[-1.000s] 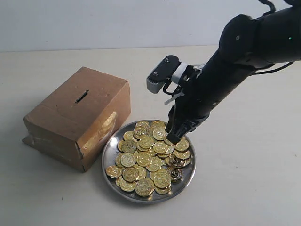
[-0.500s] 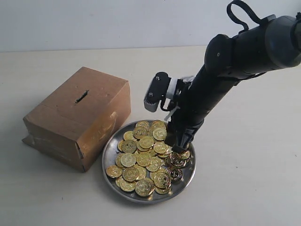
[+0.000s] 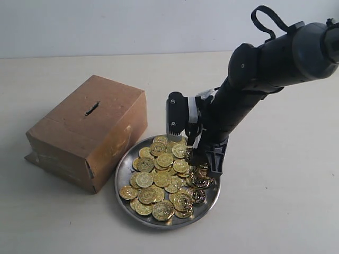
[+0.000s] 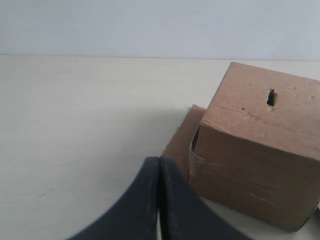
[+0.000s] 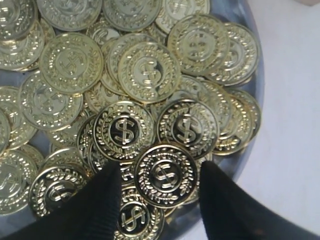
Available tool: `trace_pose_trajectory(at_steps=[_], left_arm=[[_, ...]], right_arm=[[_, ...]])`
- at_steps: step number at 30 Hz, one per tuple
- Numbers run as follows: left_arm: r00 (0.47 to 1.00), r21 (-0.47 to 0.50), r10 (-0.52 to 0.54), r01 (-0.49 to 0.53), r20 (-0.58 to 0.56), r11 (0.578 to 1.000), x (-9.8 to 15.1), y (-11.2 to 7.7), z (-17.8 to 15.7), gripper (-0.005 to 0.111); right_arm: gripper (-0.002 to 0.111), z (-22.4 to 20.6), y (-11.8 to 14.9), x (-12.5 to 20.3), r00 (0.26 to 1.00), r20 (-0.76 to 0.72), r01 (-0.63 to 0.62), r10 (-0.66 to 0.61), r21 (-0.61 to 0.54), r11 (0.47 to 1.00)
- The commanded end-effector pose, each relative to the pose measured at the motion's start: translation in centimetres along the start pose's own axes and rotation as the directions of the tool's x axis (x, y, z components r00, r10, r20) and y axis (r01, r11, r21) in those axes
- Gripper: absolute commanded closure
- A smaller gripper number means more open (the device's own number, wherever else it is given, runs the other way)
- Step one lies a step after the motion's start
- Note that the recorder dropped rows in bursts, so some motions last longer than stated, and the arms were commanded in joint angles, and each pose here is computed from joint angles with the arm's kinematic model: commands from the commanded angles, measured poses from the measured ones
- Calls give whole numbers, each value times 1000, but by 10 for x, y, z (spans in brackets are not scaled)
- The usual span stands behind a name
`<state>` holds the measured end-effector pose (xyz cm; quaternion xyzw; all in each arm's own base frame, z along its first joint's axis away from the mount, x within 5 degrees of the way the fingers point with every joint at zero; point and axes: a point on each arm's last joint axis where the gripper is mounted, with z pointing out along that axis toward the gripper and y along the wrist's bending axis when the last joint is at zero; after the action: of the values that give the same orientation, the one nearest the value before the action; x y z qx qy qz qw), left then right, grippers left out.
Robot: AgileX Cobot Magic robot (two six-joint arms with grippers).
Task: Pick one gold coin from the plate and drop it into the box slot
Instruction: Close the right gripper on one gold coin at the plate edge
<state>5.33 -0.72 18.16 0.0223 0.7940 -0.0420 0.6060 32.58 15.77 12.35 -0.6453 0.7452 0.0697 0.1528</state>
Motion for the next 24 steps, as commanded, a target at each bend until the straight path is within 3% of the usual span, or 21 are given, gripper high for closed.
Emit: trace_pose_trajectory(at_steps=[1, 21, 24], left_arm=[[1000, 8, 5, -5, 4, 1000, 0, 0, 0, 107], [1000, 8, 5, -5, 4, 1000, 0, 0, 0, 107], [1000, 8, 5, -5, 4, 1000, 0, 0, 0, 107]], right_arm=[[61, 6, -3, -1, 1000, 17, -20, 20, 17, 1000], [61, 16, -2, 1, 997, 14, -77, 77, -8, 997], [66, 16, -2, 1, 996, 14, -84, 84, -8, 996]])
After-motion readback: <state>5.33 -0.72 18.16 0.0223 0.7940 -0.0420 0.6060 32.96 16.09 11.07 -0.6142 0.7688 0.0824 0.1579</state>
